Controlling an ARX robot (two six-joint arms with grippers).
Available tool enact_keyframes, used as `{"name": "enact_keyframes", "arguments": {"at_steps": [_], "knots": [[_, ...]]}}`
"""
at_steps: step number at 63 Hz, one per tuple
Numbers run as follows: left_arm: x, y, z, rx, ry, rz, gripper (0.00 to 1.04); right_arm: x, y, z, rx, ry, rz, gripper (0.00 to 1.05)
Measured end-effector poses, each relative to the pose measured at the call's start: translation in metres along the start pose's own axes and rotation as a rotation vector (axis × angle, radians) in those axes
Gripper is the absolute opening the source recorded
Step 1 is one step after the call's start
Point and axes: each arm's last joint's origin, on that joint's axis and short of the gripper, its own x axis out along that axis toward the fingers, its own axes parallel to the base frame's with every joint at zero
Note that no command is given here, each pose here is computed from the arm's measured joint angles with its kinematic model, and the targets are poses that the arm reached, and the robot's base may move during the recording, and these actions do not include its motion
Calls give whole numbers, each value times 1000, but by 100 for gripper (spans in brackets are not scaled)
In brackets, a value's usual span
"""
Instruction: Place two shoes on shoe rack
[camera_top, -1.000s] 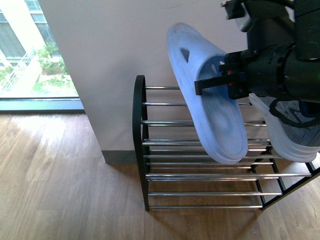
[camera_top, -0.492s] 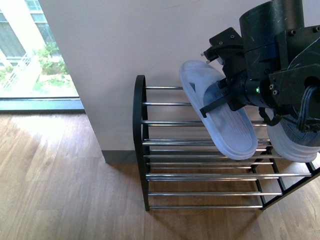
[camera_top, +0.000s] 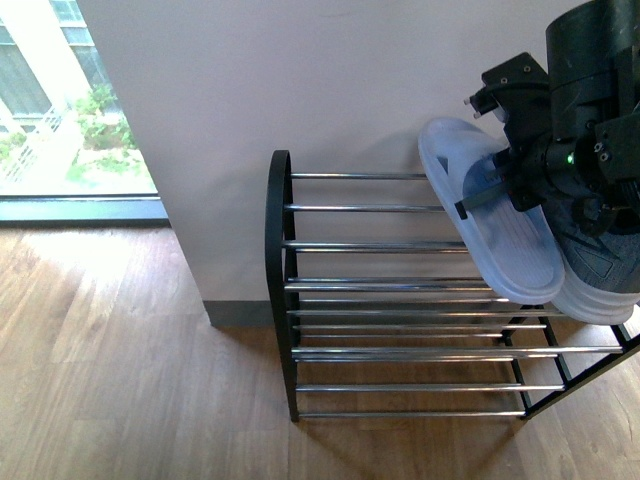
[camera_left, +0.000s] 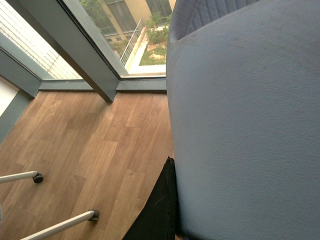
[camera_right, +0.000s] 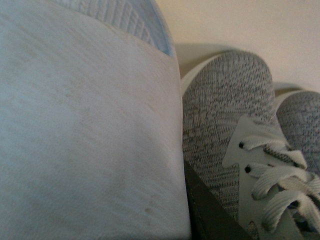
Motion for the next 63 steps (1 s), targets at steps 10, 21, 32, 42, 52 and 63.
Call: {"name": "enact_keyframes", "arguments": {"at_steps": [10,21,32,42,52,63], "knots": [[0,0,0,0,0,0,2,11,6,-15,8,36,-30,1],[0,0,0,0,0,0,2,21,12,-25,-39,23,-76,1],[0,0,0,0,0,0,2,21,11,-25,-65,23,-64,9],[0,0,0,0,0,0,2,12,6,-25,-64,12,-1,32],[0,0,0,0,0,0,2,-7,-7,-17,-55,-9,23,54],[0,0,0,0,0,0,2,-37,-45,0,-24,-48,28,84]]}}
